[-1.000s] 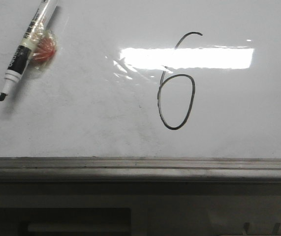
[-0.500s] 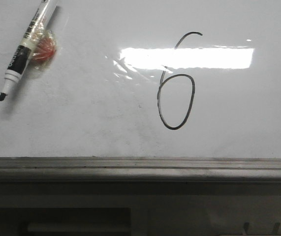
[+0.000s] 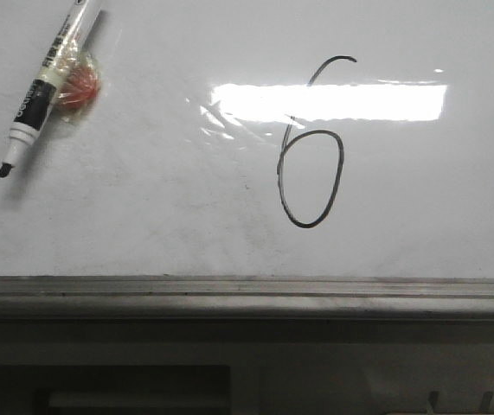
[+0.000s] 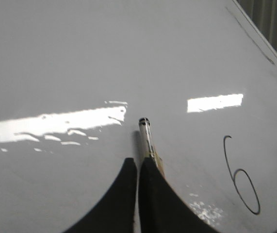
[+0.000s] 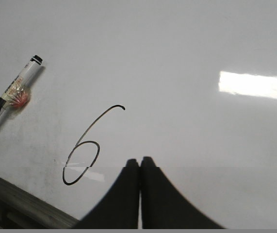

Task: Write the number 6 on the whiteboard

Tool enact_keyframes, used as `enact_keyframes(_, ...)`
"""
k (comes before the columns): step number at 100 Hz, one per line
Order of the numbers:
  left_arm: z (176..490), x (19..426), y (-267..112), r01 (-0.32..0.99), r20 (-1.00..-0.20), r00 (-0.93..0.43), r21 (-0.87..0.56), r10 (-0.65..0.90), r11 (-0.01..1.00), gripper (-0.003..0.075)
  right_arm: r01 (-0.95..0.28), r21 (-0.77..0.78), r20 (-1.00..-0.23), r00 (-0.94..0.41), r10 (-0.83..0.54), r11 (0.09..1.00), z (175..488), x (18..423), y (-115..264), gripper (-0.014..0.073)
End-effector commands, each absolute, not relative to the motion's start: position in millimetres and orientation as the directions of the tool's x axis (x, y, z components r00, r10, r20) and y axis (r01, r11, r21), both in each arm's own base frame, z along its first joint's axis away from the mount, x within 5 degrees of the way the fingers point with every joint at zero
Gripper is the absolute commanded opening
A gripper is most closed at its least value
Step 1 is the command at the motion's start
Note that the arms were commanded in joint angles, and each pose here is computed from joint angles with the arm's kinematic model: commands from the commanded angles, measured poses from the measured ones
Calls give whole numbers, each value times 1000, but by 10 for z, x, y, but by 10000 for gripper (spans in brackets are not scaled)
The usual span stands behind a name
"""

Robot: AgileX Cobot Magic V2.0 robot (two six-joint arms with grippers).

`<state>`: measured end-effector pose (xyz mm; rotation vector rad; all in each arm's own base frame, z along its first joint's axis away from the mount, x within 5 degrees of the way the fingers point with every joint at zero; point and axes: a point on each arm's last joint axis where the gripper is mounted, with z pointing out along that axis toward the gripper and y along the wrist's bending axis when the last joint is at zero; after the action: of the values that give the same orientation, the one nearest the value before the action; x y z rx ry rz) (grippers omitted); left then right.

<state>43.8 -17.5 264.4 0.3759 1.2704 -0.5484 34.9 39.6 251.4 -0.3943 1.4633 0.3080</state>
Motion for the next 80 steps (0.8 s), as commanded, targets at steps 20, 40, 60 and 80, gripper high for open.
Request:
enact_keyframes(20,2619,543,-282,476,-974,219,57,-55,878,-20,-406,-58,-990,142,0,912,2625,317,372,-53)
enact_keyframes(40,2418,549,-174,302,-985,170,41,-12,952,-20,-406,-58,-990,142,0,912,2625,317,372,-53)
enact_keyframes(60,2166,523,-61,125,-983,179,-17,-39,992,-20,-406,-58,-990,142,0,912,2625,317,372,-53)
enact_keyframes(80,2049,546,-35,64,-992,124,21,13,998,-20,-402,-57,-990,142,0,914,2626,320,368,-53)
